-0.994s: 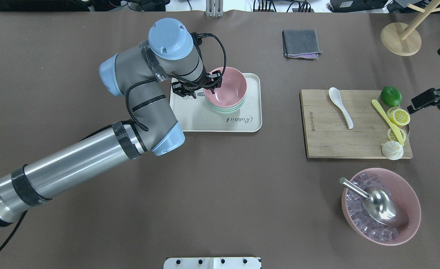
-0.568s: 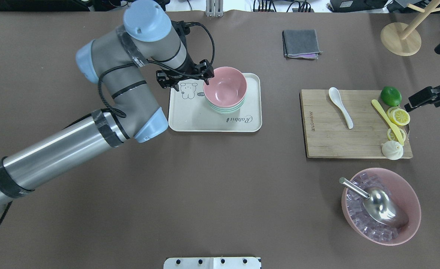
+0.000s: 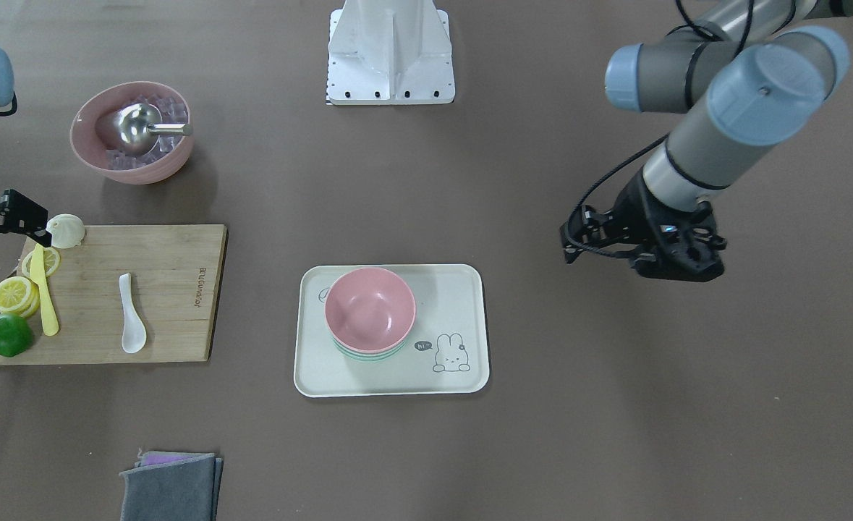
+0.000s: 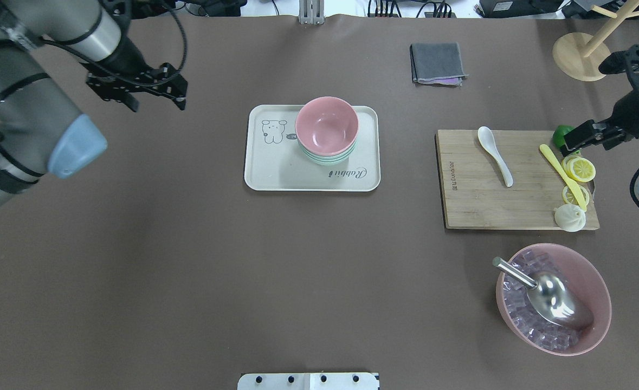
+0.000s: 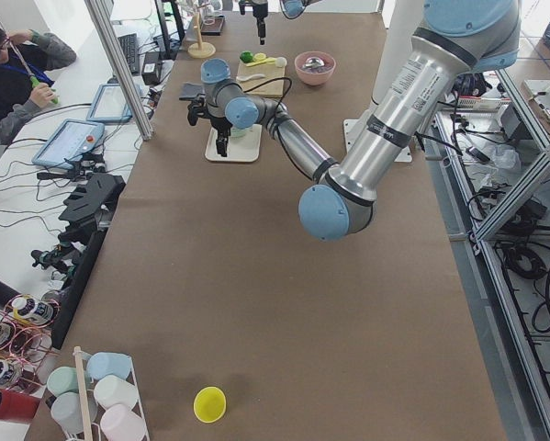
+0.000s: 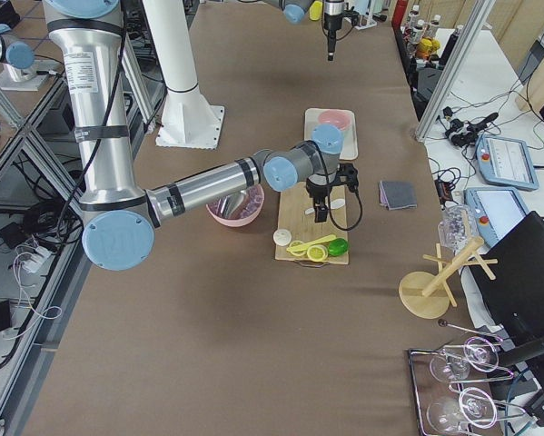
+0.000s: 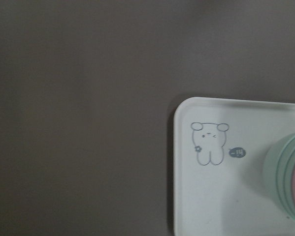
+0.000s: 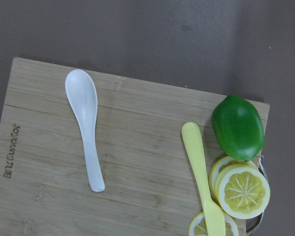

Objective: Stack pink bowl on green and place spoon
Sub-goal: 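Withdraw the left arm while the right gripper reaches toward the white spoon, then close the right gripper on the white spoon handle and lift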

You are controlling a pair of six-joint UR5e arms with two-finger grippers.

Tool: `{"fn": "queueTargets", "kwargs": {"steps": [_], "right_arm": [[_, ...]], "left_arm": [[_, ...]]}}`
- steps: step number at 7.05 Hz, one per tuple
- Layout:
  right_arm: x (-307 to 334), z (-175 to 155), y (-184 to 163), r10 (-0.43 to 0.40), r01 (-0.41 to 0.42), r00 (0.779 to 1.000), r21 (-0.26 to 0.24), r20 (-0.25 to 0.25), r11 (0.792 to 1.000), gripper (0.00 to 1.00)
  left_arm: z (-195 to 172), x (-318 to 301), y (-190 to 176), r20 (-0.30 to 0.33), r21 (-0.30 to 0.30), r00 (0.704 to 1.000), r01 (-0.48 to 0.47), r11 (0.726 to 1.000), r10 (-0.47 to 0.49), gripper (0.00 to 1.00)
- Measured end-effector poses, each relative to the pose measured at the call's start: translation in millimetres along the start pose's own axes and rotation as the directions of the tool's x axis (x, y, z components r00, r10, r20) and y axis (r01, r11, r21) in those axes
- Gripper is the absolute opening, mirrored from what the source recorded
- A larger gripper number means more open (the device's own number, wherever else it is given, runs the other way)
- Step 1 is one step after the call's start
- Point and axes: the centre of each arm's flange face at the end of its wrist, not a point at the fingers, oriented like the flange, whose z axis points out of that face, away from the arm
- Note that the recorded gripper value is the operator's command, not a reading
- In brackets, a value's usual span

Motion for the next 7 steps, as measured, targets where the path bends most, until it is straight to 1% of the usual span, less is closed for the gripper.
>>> {"fn": "queueTargets", "kwargs": {"steps": [1, 2, 3, 4, 5, 6, 7], "right_arm": [[-20, 8, -10, 0.011, -0.011, 1.000, 0.003, -0.008, 1.000, 1.00], [-44, 17, -18, 0.014, -0.014, 1.000, 0.008, -0.021, 1.000, 1.00], [-72, 32, -23, -0.006, 0.007, 0.999, 0.018, -0.048, 1.000, 1.00], [-94, 53, -24, -0.046, 0.048, 0.997, 0.031, -0.069, 0.998, 0.99], [-104, 76, -23, -0.069, 0.072, 0.995, 0.047, -0.068, 0.996, 0.97], [-101, 95, -22, -0.053, 0.056, 0.997, 0.064, -0.057, 0.996, 0.90], [-96, 105, -21, -0.035, 0.039, 0.998, 0.071, -0.052, 0.997, 0.80]], "left_arm": [[-25, -68, 9, 0.066, -0.023, 0.994, -0.087, 0.996, 0.088, 0.99], [-50, -155, 17, 0.121, -0.055, 0.976, -0.176, 0.983, 0.182, 0.99], [-67, -244, 29, 0.151, -0.096, 0.952, -0.254, 0.962, 0.266, 0.99], [-77, -316, 43, 0.156, -0.130, 0.933, -0.305, 0.944, 0.323, 0.99], [-83, -359, 54, 0.155, -0.145, 0.925, -0.325, 0.934, 0.346, 0.99], [-86, -378, 60, 0.154, -0.151, 0.923, -0.330, 0.932, 0.352, 0.99], [-86, -385, 63, 0.153, -0.154, 0.923, -0.329, 0.931, 0.352, 0.99]]}}
